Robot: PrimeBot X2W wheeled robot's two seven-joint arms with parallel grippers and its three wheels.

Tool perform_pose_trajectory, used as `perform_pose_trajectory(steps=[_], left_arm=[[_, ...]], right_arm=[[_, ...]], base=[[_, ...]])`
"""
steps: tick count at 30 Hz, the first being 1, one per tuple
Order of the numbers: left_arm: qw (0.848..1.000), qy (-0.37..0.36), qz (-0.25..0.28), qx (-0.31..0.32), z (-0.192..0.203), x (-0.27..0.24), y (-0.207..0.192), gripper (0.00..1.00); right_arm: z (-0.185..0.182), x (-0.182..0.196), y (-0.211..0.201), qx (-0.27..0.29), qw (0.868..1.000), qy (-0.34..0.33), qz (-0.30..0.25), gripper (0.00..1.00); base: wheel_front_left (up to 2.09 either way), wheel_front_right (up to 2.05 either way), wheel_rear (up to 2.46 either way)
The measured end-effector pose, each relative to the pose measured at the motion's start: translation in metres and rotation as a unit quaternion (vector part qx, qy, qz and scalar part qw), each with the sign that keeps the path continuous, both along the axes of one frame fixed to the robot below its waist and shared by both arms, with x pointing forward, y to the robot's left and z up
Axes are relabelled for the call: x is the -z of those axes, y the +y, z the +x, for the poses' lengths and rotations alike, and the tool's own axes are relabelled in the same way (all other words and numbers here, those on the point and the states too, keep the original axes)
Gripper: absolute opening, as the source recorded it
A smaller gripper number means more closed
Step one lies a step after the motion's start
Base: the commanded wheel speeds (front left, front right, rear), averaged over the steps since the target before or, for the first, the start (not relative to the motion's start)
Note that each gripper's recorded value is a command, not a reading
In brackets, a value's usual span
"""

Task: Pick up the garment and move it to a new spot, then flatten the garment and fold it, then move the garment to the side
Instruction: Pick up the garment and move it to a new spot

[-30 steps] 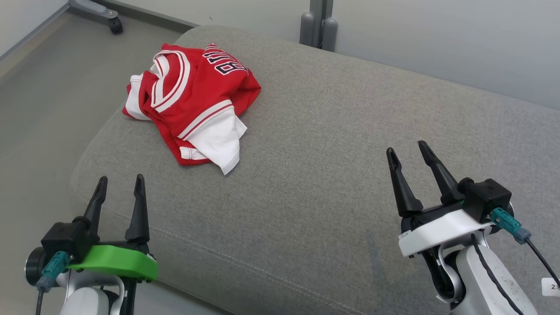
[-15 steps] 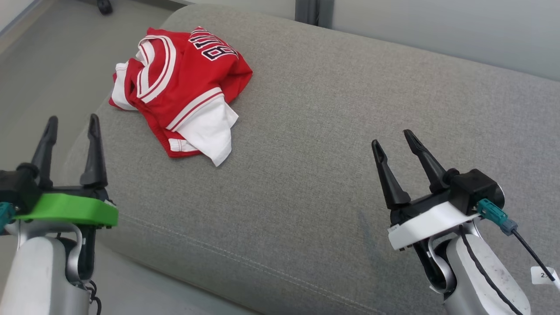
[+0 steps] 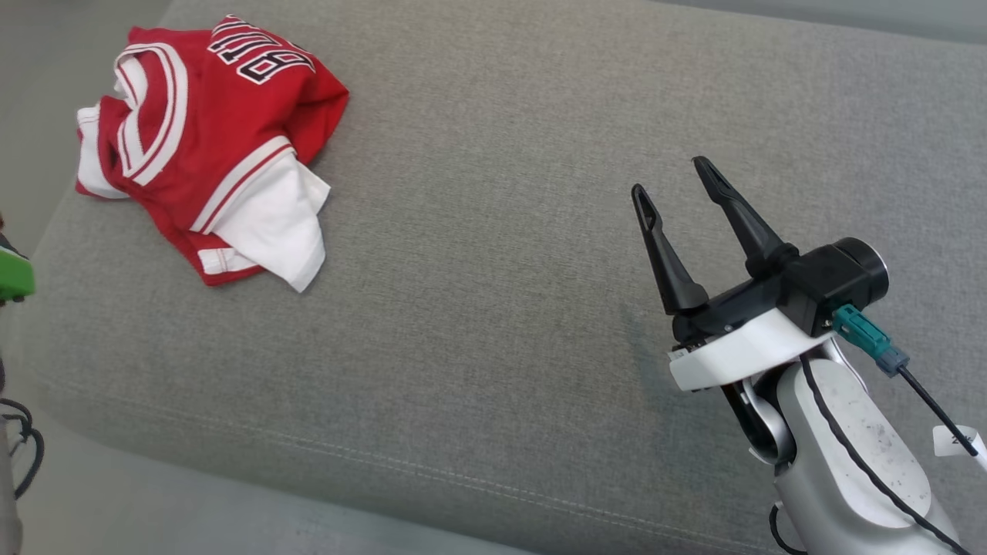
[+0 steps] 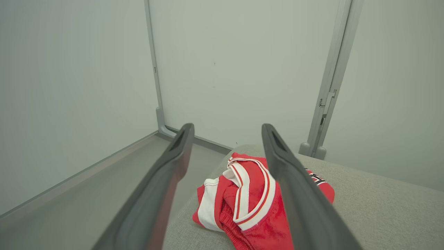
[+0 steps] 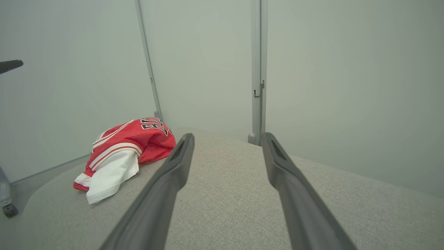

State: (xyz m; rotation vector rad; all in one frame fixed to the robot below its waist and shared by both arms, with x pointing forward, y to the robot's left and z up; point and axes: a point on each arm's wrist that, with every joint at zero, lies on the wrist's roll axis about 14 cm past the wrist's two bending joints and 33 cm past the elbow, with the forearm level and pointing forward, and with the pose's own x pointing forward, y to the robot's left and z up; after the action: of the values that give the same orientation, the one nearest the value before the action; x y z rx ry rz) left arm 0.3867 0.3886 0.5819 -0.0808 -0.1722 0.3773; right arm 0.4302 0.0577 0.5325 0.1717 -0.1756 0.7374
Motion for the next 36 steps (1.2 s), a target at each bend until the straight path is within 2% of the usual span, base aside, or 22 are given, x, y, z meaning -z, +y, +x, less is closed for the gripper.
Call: perform_pose_trajectory(steps=[10,17,20,23,28,36], left_arm=[[0.996,0.030,-0.082,-0.001,0.067,0.021,0.020,1.00],[0.987,0.083,-0.137,0.013,0.113,0.062,0.013,1.00],[0.982,0.118,-0.144,0.019,0.128,0.084,0.009,1.00],[0.970,0.163,-0.178,0.027,0.141,0.123,-0.003,1.00],[0.951,0.233,-0.202,0.039,0.146,0.174,-0.024,1.00],[0.924,0.306,-0.225,0.040,0.142,0.216,-0.035,1.00]], right_arm=[[0.020,0.012,-0.031,0.041,0.999,0.004,-0.004,1.00],[0.034,0.031,-0.054,0.073,0.997,0.020,-0.015,1.00],[0.040,0.038,-0.064,0.087,0.996,0.025,-0.019,1.00],[0.046,0.049,-0.077,0.104,0.994,0.034,-0.028,1.00],[0.050,0.061,-0.094,0.126,0.990,0.047,-0.038,1.00],[0.054,0.070,-0.106,0.144,0.987,0.055,-0.045,1.00]], base=[[0.00,0.00,0.00],[0.00,0.00,0.00],[0.00,0.00,0.00],[0.00,0.00,0.00],[0.00,0.00,0.00],[0.00,0.00,0.00]])
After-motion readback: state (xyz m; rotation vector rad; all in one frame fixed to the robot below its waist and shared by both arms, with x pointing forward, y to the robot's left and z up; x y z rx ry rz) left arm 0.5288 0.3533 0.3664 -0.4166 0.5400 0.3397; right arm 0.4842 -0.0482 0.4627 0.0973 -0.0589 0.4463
